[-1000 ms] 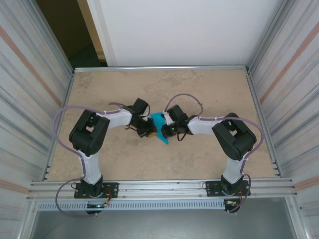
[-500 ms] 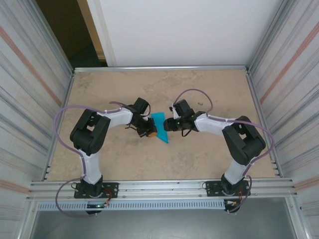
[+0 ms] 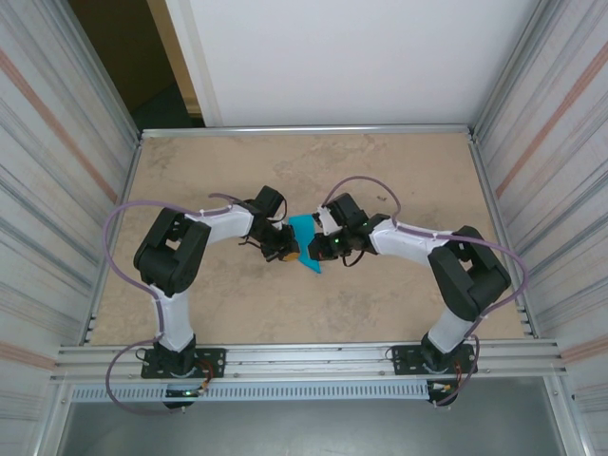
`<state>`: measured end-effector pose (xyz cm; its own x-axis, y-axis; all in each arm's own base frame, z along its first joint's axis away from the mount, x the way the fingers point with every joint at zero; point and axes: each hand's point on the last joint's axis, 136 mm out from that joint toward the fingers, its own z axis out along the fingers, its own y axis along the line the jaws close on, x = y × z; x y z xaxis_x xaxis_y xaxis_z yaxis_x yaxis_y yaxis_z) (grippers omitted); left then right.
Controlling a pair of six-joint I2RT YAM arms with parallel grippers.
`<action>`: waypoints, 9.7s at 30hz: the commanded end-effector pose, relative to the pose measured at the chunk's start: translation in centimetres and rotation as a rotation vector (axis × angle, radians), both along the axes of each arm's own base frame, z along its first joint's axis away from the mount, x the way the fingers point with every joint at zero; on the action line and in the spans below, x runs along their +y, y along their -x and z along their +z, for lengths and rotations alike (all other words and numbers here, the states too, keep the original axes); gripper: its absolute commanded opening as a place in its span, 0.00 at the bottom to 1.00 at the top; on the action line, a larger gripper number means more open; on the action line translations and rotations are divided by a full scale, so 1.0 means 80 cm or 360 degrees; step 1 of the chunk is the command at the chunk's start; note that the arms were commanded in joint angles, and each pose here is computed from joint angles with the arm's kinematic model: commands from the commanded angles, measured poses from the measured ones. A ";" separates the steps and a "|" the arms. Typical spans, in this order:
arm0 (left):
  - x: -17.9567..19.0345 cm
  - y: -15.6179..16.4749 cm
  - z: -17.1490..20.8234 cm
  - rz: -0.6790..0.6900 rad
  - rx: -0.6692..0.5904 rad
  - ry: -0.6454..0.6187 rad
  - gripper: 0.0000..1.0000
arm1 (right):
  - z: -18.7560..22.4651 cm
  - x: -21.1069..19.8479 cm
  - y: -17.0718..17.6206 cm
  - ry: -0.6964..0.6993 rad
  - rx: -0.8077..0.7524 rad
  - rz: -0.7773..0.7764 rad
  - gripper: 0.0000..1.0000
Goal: Fold a paper plane with a square sheet of paper (pick it up from the middle)
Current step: Third fold the triangle at the center of the table, then fourth fold the wing at the center of the table.
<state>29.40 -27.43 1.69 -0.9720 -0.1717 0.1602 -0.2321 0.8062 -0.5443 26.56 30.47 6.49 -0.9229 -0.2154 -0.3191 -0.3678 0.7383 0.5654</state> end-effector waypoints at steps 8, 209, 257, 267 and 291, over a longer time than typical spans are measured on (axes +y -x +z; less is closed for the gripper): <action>0.033 0.023 -0.044 0.0023 0.0126 -0.0262 0.07 | -0.014 0.027 0.005 -0.0038 0.0141 0.0074 0.05; 0.056 -0.046 0.048 0.0307 -0.0400 0.0274 0.47 | -0.053 -0.001 -0.053 0.0167 0.0238 -0.0416 0.19; 0.012 -0.038 0.026 0.0146 -0.0325 0.0413 0.25 | -0.067 -0.015 -0.052 0.0184 0.0277 -0.0428 0.14; 0.009 -0.043 0.022 0.0173 -0.0309 0.0429 0.26 | -0.066 -0.014 -0.053 0.0172 0.0280 -0.0423 0.15; 0.022 -0.056 0.036 0.0303 -0.0361 0.0343 0.08 | -0.011 -0.039 -0.069 0.0198 -0.0101 -0.0499 0.34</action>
<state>33.09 -25.69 2.75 -0.9492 -0.3133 0.0284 -0.2278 0.6225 -0.7488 31.19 28.17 3.94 -0.9637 0.0416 -0.2637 -0.1000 0.8595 0.5012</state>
